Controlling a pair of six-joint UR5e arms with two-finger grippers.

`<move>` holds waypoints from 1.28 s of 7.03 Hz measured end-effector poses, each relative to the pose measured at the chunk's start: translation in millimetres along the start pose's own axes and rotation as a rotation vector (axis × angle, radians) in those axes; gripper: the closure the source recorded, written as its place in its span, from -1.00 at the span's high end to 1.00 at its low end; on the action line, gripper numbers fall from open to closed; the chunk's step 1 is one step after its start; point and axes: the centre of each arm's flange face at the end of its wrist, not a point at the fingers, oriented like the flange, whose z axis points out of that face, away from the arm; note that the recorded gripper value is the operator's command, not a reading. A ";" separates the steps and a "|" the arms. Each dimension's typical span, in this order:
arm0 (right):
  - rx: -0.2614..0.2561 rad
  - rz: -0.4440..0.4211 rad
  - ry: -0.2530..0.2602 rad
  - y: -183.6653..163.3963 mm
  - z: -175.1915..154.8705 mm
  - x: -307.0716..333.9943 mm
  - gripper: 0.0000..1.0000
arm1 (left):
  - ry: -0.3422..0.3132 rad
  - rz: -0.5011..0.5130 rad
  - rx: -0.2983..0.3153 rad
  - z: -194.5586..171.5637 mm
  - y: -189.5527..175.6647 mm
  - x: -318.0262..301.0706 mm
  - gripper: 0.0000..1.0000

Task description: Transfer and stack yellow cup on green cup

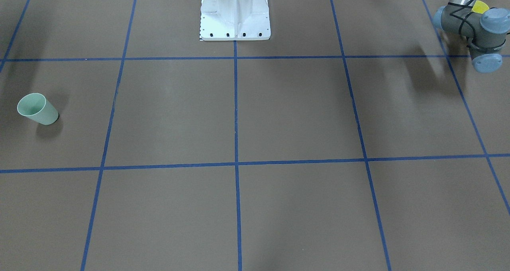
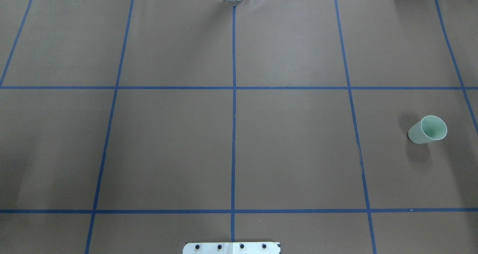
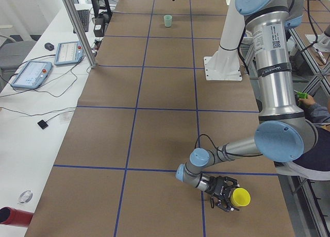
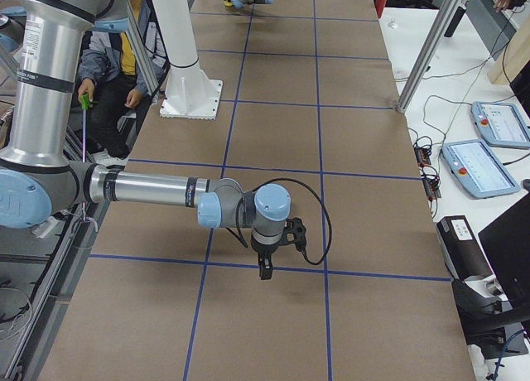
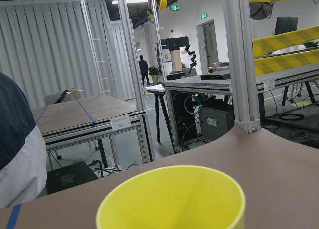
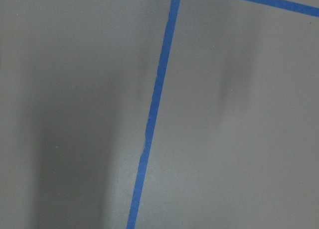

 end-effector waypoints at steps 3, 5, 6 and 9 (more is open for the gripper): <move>-0.004 -0.005 0.000 -0.7 1.6 -1.8 1.00 | -0.009 -0.008 0.007 7.9 -0.2 7.1 -0.12; 0.000 -0.010 0.002 -3.9 0.2 -3.3 1.00 | -0.006 -0.002 0.007 7.4 0.4 6.3 -0.15; 0.004 -0.013 0.002 -7.7 -1.2 -4.5 1.00 | -0.004 0.010 0.008 6.8 0.6 5.3 -0.20; 0.006 -0.013 0.004 -10.2 -2.0 -5.1 1.00 | -0.001 0.081 0.044 4.0 -14.6 -7.2 -0.24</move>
